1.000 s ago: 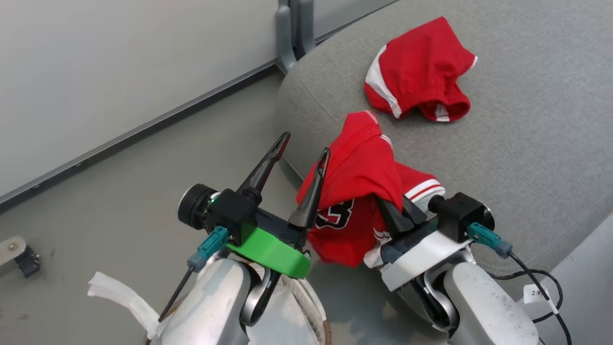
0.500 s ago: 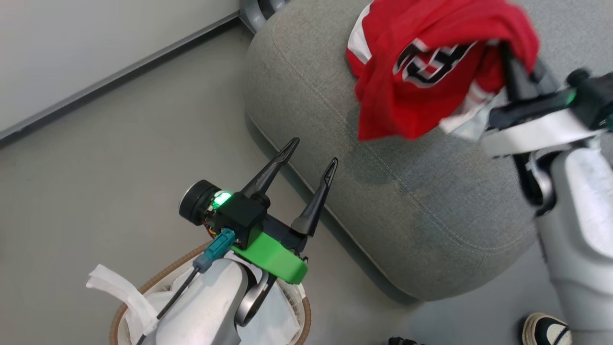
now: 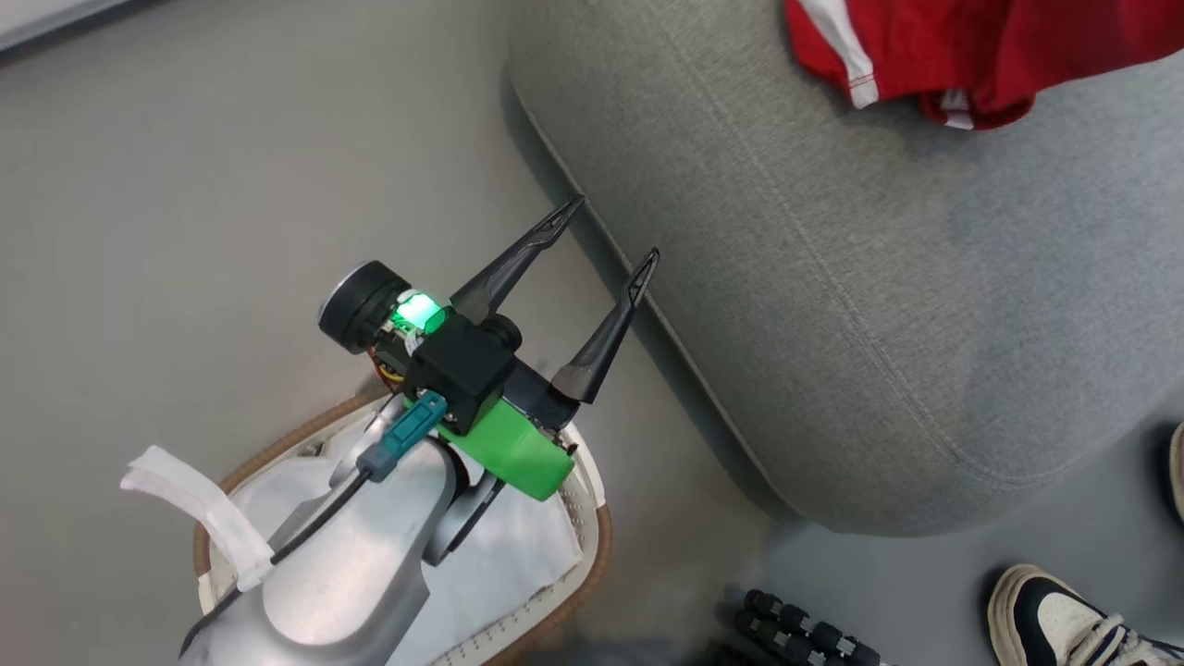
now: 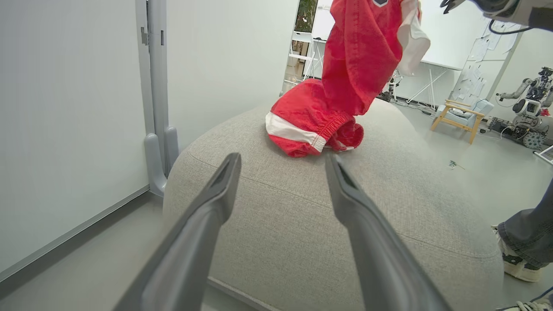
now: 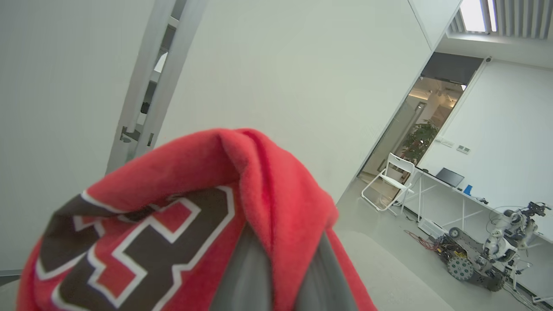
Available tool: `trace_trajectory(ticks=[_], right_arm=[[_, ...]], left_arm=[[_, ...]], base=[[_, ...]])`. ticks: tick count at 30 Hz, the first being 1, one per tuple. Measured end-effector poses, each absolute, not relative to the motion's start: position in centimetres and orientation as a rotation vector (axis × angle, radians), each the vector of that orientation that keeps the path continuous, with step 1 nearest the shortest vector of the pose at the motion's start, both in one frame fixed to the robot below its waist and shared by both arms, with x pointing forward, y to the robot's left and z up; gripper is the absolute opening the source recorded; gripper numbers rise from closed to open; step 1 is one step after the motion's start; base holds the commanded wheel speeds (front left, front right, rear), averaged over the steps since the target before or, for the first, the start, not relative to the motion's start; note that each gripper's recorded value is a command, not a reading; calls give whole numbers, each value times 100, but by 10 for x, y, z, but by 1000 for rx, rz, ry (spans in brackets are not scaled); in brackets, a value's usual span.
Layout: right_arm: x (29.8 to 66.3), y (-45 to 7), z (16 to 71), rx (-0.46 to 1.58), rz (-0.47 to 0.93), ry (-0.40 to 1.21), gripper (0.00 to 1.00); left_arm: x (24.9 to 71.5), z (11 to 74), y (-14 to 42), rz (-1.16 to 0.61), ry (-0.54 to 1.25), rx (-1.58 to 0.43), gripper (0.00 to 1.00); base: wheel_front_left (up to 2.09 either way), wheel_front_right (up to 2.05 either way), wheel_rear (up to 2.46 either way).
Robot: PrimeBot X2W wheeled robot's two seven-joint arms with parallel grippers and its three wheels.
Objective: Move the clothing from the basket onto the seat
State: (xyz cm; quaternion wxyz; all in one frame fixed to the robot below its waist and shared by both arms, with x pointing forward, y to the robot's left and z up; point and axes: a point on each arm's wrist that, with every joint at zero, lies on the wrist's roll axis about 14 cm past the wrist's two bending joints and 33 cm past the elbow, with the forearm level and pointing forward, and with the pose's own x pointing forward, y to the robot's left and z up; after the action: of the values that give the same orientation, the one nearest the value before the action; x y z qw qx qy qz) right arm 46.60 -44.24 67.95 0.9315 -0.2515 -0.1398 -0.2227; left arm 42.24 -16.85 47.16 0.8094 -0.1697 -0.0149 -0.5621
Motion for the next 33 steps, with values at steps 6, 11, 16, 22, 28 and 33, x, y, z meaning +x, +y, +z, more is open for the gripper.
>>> trace_trajectory(ticks=[6,11,16,22,28,33], right_arm=[[505,-452,613,-504,-465,-137,0],[518,-457,541,-440,-483,4,0],[517,-455,472,-398,-480,151,47],[512,-442,443,-354,-463,198,100],[489,-440,451,-328,-479,186,100],[459,-438,475,-327,-481,140,100]], left_arm=[[441,443,-160,-1169,2,-395,100],[451,417,-152,-1136,40,-406,100],[466,392,-133,-1054,92,-402,100],[471,379,-117,-1001,125,-382,100],[475,392,-110,-956,107,-376,100],[471,412,-105,-915,95,-379,100]], base=[[0,0,0],[0,0,0],[0,0,0],[0,0,0],[0,0,0],[0,0,0]])
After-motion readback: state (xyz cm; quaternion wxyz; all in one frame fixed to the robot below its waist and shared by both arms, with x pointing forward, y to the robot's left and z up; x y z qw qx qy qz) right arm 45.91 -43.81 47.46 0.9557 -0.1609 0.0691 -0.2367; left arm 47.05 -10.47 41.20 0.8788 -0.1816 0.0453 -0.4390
